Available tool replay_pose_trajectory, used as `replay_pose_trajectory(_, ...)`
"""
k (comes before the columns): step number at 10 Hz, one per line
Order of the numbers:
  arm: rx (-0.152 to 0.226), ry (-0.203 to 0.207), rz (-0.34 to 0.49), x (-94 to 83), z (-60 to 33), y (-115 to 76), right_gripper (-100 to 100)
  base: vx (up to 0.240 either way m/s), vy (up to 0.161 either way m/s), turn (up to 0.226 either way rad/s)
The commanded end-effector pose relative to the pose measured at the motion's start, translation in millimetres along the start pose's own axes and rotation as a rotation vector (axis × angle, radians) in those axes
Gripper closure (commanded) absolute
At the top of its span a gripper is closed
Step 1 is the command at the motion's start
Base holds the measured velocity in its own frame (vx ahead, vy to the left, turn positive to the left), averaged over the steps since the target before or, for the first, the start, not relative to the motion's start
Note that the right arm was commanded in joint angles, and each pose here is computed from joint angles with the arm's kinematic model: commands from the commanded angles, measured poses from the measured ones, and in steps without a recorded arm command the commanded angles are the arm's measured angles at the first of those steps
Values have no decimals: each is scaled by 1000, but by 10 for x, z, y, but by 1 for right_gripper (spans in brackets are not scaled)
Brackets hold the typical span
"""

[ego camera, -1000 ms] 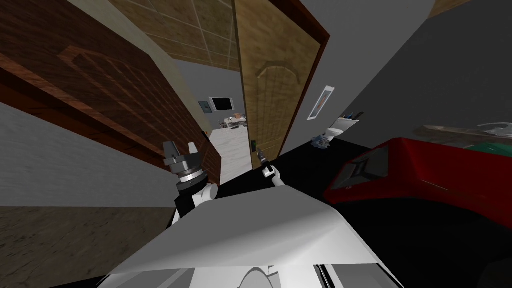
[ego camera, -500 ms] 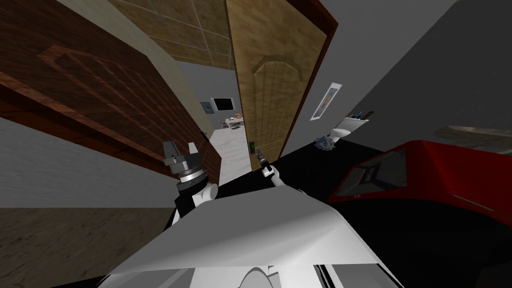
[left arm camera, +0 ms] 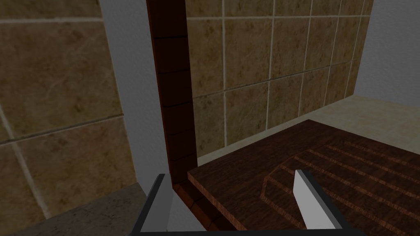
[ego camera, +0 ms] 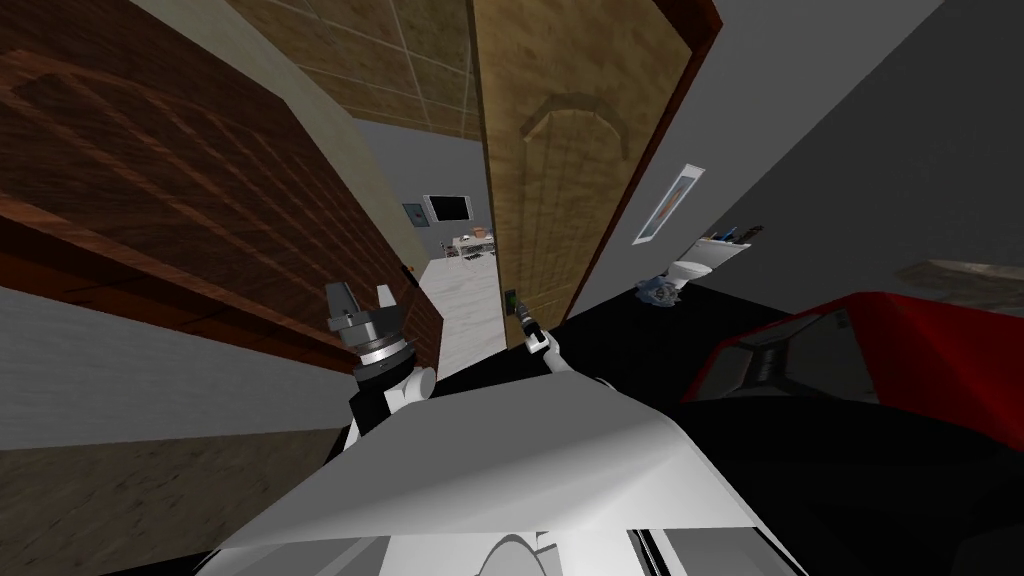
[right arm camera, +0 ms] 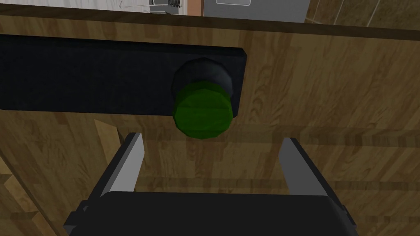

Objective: Push the door open

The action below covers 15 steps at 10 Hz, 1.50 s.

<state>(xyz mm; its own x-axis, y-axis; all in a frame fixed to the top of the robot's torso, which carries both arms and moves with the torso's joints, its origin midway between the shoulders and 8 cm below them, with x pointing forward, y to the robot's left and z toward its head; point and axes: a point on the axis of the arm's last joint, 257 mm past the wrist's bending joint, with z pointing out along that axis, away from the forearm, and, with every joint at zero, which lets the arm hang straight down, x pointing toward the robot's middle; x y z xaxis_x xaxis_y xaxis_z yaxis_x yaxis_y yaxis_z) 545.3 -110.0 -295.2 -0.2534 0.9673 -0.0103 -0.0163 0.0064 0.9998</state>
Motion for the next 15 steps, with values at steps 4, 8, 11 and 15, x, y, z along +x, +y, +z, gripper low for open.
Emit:
replay_pose_trajectory(4, -2, -5, 11, 13, 14, -6, -100, 150, 15, 17)
replay_pose_trajectory(8, -2, -5, 11, 13, 14, -6, 100, -8, 1, 1)
replay_pose_trajectory(11, -6, -19, 3, -84, 27, 19, 100, 24, 11, -6)
replay_pose_trajectory(15, -2, -51, -10, -299, 15, 9, 100, 156, 89, -39)
